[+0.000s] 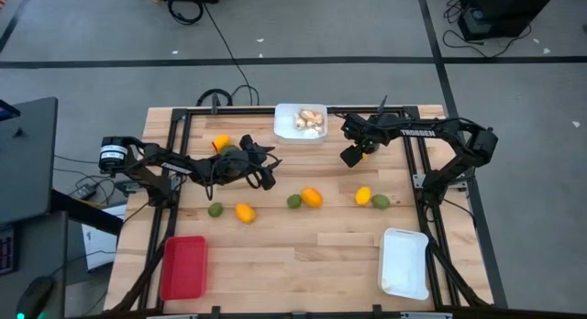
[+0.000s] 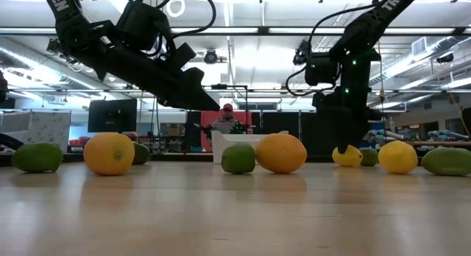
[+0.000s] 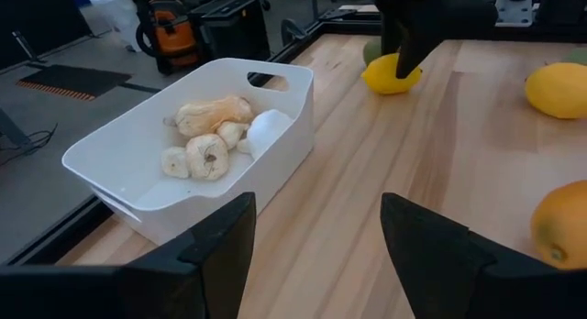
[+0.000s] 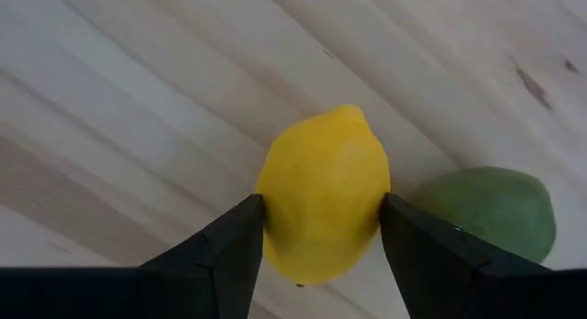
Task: Sort produce into baskets
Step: Put the lemon into the red bin
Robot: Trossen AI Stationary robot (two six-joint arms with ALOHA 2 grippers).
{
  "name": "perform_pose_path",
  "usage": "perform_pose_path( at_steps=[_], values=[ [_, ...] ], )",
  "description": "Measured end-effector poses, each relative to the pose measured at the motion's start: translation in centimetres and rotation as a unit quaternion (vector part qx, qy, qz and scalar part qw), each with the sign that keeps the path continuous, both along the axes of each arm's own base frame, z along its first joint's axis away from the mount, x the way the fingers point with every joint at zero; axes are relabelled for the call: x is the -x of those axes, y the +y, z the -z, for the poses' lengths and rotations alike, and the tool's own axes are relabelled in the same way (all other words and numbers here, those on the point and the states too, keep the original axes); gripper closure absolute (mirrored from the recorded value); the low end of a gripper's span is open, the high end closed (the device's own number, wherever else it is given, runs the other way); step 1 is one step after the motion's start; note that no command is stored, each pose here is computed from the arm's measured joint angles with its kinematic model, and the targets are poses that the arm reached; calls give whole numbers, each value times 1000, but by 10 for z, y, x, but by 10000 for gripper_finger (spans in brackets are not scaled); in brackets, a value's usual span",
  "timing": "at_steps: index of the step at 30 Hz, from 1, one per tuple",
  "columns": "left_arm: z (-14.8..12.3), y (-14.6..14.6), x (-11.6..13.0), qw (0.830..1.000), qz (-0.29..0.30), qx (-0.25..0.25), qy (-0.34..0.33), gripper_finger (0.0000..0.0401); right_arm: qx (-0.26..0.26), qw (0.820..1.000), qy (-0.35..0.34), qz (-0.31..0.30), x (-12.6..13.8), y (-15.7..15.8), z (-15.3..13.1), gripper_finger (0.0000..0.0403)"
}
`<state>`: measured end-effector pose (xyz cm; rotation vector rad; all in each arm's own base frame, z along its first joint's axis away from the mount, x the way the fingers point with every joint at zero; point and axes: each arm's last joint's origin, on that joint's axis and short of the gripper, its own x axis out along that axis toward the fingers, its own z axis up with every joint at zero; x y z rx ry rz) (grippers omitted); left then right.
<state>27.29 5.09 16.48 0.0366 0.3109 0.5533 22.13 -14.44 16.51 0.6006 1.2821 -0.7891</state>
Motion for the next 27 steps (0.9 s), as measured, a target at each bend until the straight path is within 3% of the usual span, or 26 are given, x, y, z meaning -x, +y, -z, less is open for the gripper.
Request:
perform_pose_path(
  at_steps=[7, 18, 22, 27],
  values=[
    [1, -1, 0, 1000, 19, 9, 2, 160, -10, 1000, -21, 1, -3, 0, 0, 173],
    [3, -2, 0, 999, 29, 12, 12, 160, -10, 999, -43, 9, -5, -3, 2, 107],
    [3, -2, 0, 999, 31, 8, 14, 160, -4, 999, -51, 6, -7, -4, 1, 124],
    [3, -2, 0, 999, 33, 2, 18, 160, -18, 998, -61, 2, -7, -3, 1, 188]
  ],
)
